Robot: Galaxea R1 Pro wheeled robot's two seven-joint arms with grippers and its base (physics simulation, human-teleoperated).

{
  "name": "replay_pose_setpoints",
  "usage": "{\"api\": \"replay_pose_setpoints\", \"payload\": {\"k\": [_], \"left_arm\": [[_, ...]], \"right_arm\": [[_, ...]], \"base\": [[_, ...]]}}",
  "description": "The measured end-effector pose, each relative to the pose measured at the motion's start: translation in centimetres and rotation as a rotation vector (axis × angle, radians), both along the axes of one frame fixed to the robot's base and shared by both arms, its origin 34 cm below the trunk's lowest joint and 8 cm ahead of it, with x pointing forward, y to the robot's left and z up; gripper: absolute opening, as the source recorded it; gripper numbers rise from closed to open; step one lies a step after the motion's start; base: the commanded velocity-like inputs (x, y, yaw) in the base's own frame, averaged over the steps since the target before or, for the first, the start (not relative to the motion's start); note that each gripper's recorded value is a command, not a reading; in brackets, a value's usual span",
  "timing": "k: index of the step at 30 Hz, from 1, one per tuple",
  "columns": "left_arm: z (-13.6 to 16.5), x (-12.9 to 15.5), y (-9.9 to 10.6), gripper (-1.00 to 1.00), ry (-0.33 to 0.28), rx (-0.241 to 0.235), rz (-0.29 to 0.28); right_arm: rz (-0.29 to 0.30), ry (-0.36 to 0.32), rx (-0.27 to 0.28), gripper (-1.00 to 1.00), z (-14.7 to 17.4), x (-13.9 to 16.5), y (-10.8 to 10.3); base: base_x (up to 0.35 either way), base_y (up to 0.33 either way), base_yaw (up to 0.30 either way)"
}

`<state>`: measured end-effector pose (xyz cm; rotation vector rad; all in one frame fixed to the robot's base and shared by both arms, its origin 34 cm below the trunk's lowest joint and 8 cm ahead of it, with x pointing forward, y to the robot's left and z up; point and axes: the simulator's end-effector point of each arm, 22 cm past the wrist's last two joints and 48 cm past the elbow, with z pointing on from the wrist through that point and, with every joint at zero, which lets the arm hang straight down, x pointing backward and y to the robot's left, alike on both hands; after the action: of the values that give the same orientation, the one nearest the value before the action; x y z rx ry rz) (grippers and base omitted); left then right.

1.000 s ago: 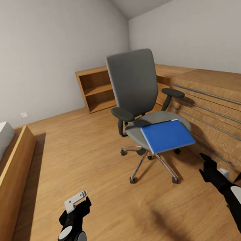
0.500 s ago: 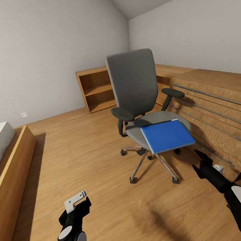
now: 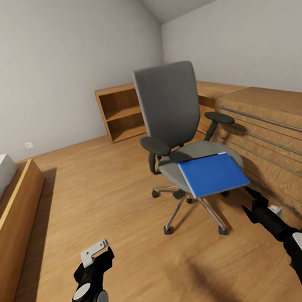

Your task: In the bedroom, organize the workspace by keeping the computer under the desk, ensuring the monitor is on the desk, placing the keyboard on the desk next to the monitor, placing the mouse on the desk next to the keyboard, moving the folder from the swivel chair onto the desk next to the mouse, stacking the notebook on top of the folder with the pen on top of the notebook, and positioning the swivel chair next to the desk.

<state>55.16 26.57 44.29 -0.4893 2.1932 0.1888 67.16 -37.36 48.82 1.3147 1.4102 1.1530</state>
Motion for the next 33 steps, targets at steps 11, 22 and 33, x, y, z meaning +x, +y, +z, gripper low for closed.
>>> {"api": "replay_pose_setpoints", "payload": {"k": [11, 22, 33], "left_arm": [[-0.02, 0.0, 0.05, 1.0, 0.001, 0.002, 0.0], [-0.04, -0.01, 0.05, 1.0, 0.001, 0.002, -0.001], [-0.03, -0.01, 0.05, 1.0, 0.001, 0.003, 0.0]], "right_arm": [[-0.007, -0.003, -0.004, 1.0, 0.12, -0.01, -0.37], [-0.011, -0.003, -0.008, 1.0, 0.16, -0.03, -0.66], [-0.012, -0.004, -0.01, 1.0, 0.2, -0.04, -0.77]], "base": [[0.06, 0.003, 0.0], [0.149, 0.0, 0.0], [0.154, 0.0, 0.0]]}}
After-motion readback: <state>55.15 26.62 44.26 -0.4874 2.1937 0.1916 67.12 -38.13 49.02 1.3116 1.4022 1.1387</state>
